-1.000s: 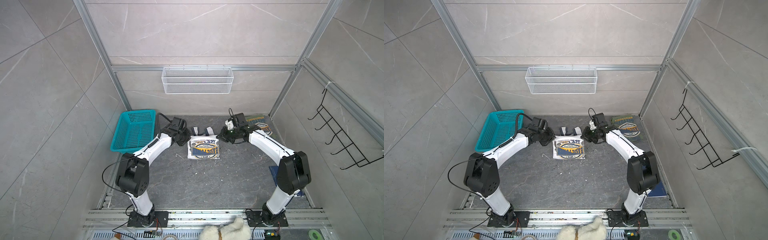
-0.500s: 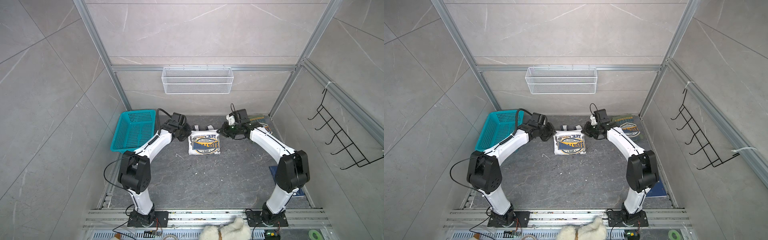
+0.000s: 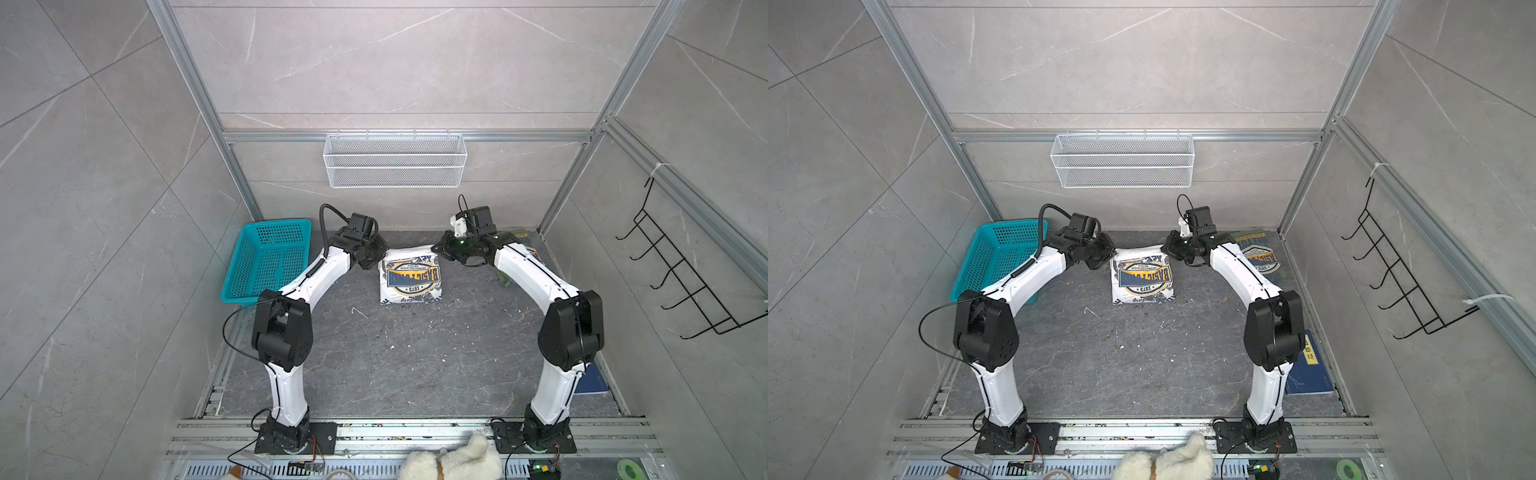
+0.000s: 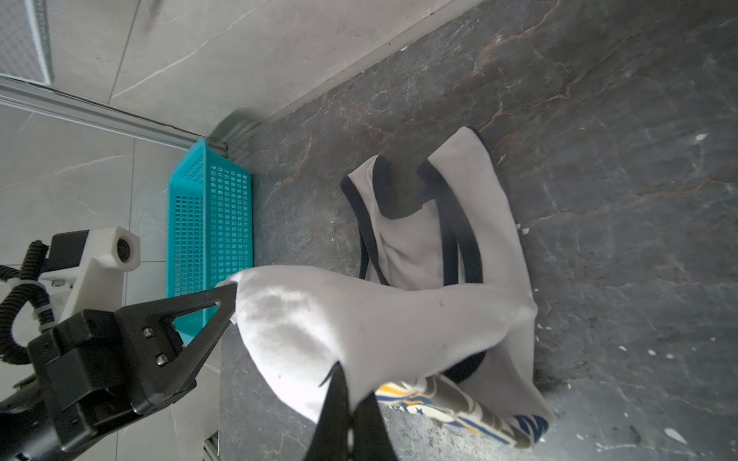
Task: Fold and stack tank tops
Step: Fold the tank top at the top-center of the table.
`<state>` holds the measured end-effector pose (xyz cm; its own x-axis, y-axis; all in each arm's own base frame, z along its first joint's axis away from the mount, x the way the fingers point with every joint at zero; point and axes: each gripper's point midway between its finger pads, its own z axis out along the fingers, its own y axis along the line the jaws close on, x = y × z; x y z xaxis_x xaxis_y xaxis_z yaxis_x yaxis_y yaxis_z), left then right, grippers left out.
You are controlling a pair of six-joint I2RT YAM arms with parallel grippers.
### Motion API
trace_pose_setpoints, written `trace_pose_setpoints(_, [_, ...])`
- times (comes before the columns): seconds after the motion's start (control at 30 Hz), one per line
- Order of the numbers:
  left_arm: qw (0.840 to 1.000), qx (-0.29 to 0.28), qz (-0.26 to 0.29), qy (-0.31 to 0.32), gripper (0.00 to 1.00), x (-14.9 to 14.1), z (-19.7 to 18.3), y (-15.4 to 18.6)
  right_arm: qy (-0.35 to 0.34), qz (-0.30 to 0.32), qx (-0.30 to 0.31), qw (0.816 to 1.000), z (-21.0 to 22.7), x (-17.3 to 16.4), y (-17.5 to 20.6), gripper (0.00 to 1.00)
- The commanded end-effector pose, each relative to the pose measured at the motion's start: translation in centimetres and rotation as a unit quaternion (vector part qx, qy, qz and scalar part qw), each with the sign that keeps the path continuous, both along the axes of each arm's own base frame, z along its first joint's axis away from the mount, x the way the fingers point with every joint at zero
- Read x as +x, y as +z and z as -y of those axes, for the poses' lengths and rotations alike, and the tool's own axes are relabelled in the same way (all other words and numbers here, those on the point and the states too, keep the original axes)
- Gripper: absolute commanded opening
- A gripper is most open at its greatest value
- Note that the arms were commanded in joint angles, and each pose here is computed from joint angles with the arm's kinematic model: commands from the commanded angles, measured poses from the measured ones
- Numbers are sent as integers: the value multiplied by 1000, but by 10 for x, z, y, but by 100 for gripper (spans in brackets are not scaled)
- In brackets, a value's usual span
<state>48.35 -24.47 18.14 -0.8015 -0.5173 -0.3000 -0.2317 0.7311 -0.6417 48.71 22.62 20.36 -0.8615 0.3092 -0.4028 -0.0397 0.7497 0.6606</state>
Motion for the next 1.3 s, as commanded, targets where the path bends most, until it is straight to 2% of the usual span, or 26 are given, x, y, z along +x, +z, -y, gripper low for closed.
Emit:
trace_pose_setpoints(0.0, [1000,20,9,-3,4,14,-5,1,1,4,-11,1000,3,15,-8,0])
trace_pose_setpoints(0.37, [1000,17,-4,10,7,58,-10,-38,0,-5,0,1000,-3,60,-40,1])
trace_pose_setpoints(0.5, [1000,18,10,-3,17,81,-5,-41,-4,-12,-5,1000,-5,75,-56,2])
trace_pose_setpoints(0.53, [1000,14,11,-10,21,86,-2,-43,-8,-14,-8,1000,-3,80,-60,5])
trace_pose_setpoints(0.57, [1000,10,12,-13,26,90,0,-47,-10,-17,-10,1000,-2,82,-65,12])
trace_pose_setpoints(0.63, [1000,13,1,-12,39,97,-1,-61,-22,-21,-22,999,2,90,-73,38])
trace_pose_setpoints(0.67, [1000,17,1,-8,44,98,-4,-61,-23,-22,-24,999,4,93,-75,46])
trace_pose_setpoints(0.77, [999,37,21,-1,59,98,-13,-43,-27,-26,-40,999,10,100,-73,60])
trace_pose_setpoints(0.9, [995,81,60,-14,74,89,-26,-1,-25,-13,-70,997,21,94,-52,63])
trace_pose_setpoints(1.0, [992,108,66,-27,80,74,-36,6,-25,8,-82,996,29,78,-39,63])
trace_pose_setpoints(1.1, [990,117,56,-47,84,56,-40,-10,-34,20,-101,994,40,62,-45,66])
trace_pose_setpoints(1.27, [992,88,27,-86,85,37,-28,-50,-10,-3,-91,996,36,39,-79,70])
